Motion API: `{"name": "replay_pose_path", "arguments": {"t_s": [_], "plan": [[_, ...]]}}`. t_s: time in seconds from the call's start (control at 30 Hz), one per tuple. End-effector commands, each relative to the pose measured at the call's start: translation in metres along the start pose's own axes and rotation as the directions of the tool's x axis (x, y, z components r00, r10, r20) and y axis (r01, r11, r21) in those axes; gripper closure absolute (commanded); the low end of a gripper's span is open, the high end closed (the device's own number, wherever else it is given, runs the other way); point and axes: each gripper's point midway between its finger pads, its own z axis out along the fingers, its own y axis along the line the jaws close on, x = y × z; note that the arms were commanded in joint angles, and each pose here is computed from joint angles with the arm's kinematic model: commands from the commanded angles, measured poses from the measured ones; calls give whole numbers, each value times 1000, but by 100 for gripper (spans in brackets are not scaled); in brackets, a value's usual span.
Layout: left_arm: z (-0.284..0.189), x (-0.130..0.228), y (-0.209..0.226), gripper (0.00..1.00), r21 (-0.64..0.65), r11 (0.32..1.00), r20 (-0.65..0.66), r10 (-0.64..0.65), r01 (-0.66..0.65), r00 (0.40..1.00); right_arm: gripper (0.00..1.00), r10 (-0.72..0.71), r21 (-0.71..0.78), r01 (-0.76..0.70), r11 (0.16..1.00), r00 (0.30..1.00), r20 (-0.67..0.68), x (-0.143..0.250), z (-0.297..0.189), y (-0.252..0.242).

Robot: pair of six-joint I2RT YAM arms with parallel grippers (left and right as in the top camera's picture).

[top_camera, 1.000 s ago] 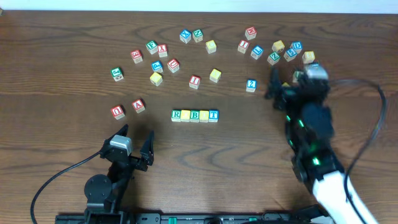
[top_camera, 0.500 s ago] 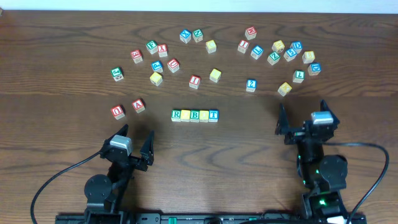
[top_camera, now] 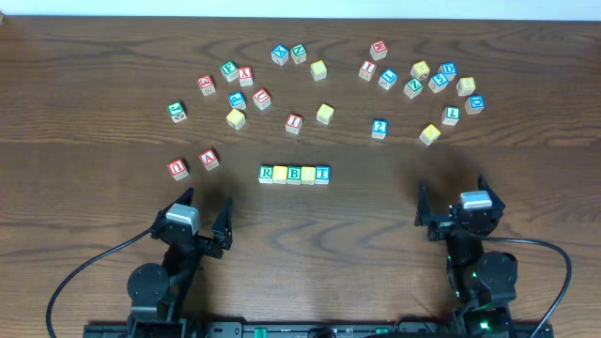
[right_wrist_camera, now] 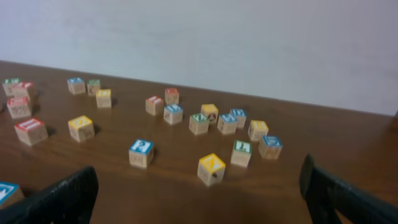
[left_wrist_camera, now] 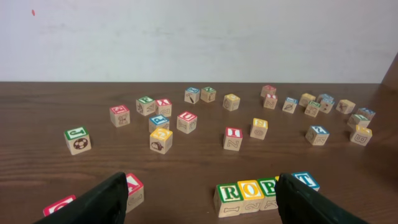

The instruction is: Spell out ROBOT

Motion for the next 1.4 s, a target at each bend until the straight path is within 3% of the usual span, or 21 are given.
{"name": "replay_pose_path", "arguments": {"t_s": [0.0,0.33,1.03,1.37], "plan": [[0,15,-2,26,20,1000,-47,4,-3,999,1,-13,-15,13,1000,1000,-22,6,-2,2],[0,15,-2,26,20,1000,-47,4,-3,999,1,-10,-39,4,999,987,-162,42,-13,4],[0,15,-2,26,20,1000,-47,4,-3,999,1,14,47,-14,999,1000,-12,8,-20,-17],[0,15,-2,26,20,1000,-47,4,-3,999,1,26,48,-25,999,1000,-14,9,-20,-17]]}}
